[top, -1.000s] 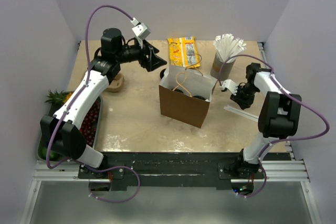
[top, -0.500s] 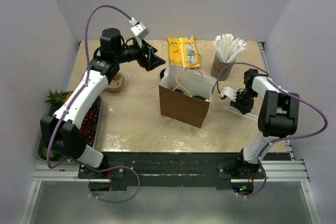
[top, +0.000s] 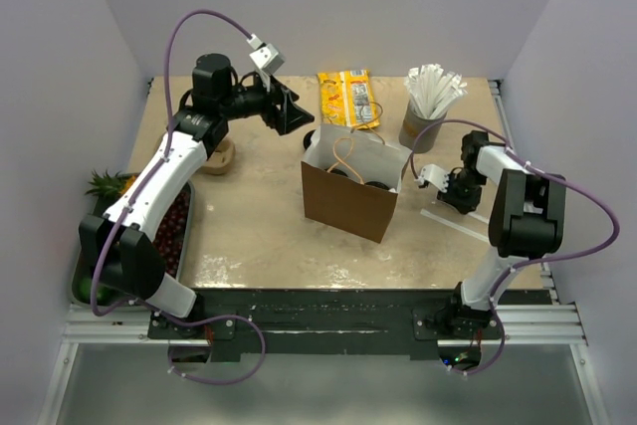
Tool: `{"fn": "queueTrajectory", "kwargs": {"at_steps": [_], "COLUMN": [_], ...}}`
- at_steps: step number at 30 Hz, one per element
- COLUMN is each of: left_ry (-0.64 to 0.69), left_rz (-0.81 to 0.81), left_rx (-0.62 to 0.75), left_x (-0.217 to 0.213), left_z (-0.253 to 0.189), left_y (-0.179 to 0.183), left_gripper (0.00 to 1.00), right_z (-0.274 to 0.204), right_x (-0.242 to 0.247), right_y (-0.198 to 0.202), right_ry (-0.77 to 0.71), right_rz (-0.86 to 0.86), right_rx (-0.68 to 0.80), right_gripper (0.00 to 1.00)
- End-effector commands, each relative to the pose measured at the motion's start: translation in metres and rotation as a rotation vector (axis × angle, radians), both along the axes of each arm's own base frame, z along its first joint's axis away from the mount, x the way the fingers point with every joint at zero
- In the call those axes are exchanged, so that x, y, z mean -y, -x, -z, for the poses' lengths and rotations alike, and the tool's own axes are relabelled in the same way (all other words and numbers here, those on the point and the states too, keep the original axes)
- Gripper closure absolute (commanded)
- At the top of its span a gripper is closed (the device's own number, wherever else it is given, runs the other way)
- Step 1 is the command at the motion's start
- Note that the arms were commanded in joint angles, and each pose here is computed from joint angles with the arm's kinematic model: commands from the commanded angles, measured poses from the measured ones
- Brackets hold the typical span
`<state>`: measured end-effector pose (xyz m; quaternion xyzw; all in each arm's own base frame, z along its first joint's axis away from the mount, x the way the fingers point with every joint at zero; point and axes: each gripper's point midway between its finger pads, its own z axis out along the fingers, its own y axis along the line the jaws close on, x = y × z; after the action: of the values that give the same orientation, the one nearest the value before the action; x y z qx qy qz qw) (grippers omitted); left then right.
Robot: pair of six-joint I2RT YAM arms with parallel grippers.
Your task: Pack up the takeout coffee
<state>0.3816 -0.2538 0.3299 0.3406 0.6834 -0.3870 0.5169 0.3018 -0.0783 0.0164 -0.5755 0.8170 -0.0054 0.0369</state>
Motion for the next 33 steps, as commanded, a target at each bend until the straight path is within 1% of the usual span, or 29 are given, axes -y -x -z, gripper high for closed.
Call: {"fn": "queueTrajectory", "kwargs": {"at_steps": [1, 3, 4, 6, 7, 10, 11, 12, 13, 14, 15, 16, 17, 18, 19, 20, 21, 22, 23, 24, 25, 26, 27, 28, 29, 30, 31, 32, 33], "left_ry": [0.018, 0.018, 0.019, 0.019, 0.022, 0.028, 0.032, 0.034, 0.037, 0.04, 0.041, 0.042, 0.046, 0.046, 0.048, 0.047, 0.046, 0.045, 0.044, 0.045, 0.045, 0.044, 0.044, 0.042, 0.041, 0.038, 0.037, 0.034, 0.03], "left_rz": [-0.002, -0.002, 0.0, 0.0, 0.001, 0.006, 0.009, 0.012, 0.01, 0.012, 0.013, 0.012, 0.01, 0.011, 0.008, 0.009, 0.008, 0.005, 0.005, 0.002, -0.003, -0.003, -0.003, -0.007, -0.008, -0.009, -0.012, -0.011, -0.013], "left_rx": [0.046, 0.049, 0.045, 0.045, 0.045, 0.042, 0.045, 0.048, 0.054, 0.06, 0.062, 0.07, 0.083, 0.094, 0.1, 0.106, 0.113, 0.116, 0.116, 0.121, 0.121, 0.119, 0.122, 0.126, 0.126, 0.129, 0.135, 0.132, 0.141], "left_x": [-0.001, -0.001, 0.0, 0.0, 0.0, 0.002, 0.002, 0.002, 0.002, 0.002, 0.003, 0.002, 0.002, 0.002, 0.002, 0.001, 0.001, 0.0, 0.0, -0.001, -0.001, -0.002, -0.002, -0.003, -0.003, -0.004, -0.005, -0.005, -0.006], "left_z": [-0.015, -0.015, -0.015, -0.015, -0.016, -0.017, -0.019, -0.02, -0.022, -0.025, -0.026, -0.029, -0.034, -0.037, -0.039, -0.041, -0.042, -0.042, -0.042, -0.044, -0.045, -0.044, -0.045, -0.046, -0.047, -0.048, -0.05, -0.05, -0.052], "left_y": [-0.007, -0.008, -0.008, -0.008, -0.008, -0.008, -0.008, -0.007, -0.007, -0.007, -0.007, -0.008, -0.008, -0.008, -0.008, -0.008, -0.008, -0.009, -0.009, -0.009, -0.009, -0.009, -0.008, -0.007, -0.007, -0.007, -0.006, -0.005, -0.004], "left_gripper": [0.19, 0.19, 0.19, 0.19, 0.19, 0.19, 0.19, 0.19, 0.19, 0.19, 0.19, 0.19, 0.19, 0.19, 0.19, 0.19, 0.19, 0.19, 0.19, 0.19, 0.19, 0.19, 0.19, 0.19, 0.19, 0.19, 0.19, 0.18, 0.18], "right_z": [-0.002, 0.0, 0.0, 0.006, 0.008, 0.005, 0.0, -0.015, -0.024, -0.042, -0.058, -0.083, -0.116, -0.137, -0.166, -0.209, -0.234, -0.261, -0.302, -0.326, -0.353, -0.384, -0.412, -0.432, -0.446, -0.479, -0.491, -0.484, -0.504], "right_x": [0.0, -0.002, -0.001, -0.001, -0.001, -0.003, -0.007, -0.009, -0.013, -0.017, -0.03, -0.039, -0.046, -0.065, -0.075, -0.082, -0.102, -0.109, -0.119, -0.127, -0.144, -0.154, -0.16, -0.168, -0.183, -0.188, -0.197, -0.201, -0.207], "right_y": [-0.005, -0.003, -0.003, 0.003, 0.005, 0.006, 0.004, 0.0, 0.003, -0.004, -0.009, -0.003, -0.016, -0.01, -0.01, -0.02, -0.017, -0.017, -0.019, -0.019, -0.016, -0.007, -0.015, -0.01, 0.009, 0.006, 0.015, 0.013, 0.02], "right_ry": [-0.017, -0.021, -0.017, -0.016, -0.016, -0.026, -0.05, -0.064, -0.085, -0.111, -0.178, -0.225, -0.272, -0.374, -0.428, -0.483, -0.594, -0.645, -0.722, -0.782, -0.892, -0.982, -1.051, -1.123, -1.255, -1.328, -1.447, -1.498, -1.547], "right_rz": [-0.004, -0.004, -0.004, 0.001, 0.008, 0.05, 0.076, 0.089, 0.104, 0.132, 0.143, 0.16, 0.198, 0.208, 0.21, 0.222, 0.219, 0.229, 0.258, 0.257, 0.226, 0.276, 0.24, 0.227, 0.278, 0.187, 0.289, 0.313, 0.24], "right_rx": [-0.001, -0.007, -0.006, -0.034, -0.045, -0.04, -0.025, 0.022, 0.023, 0.067, 0.101, 0.12, 0.191, 0.184, 0.232, 0.318, 0.334, 0.384, 0.457, 0.496, 0.52, 0.545, 0.63, 0.656, 0.575, 0.682, 0.579, 0.524, 0.571], "right_gripper": [0.74, 0.74, 0.75, 0.84, 0.91, 0.98, 0.99, 0.99, 1.0, 1.0, 1.0, 1.0, 1.0, 1.0, 1.0, 1.0, 1.0, 1.0, 1.0, 1.0, 1.0, 1.0, 1.0, 1.0, 1.0, 1.0, 1.0, 1.0, 1.0]}}
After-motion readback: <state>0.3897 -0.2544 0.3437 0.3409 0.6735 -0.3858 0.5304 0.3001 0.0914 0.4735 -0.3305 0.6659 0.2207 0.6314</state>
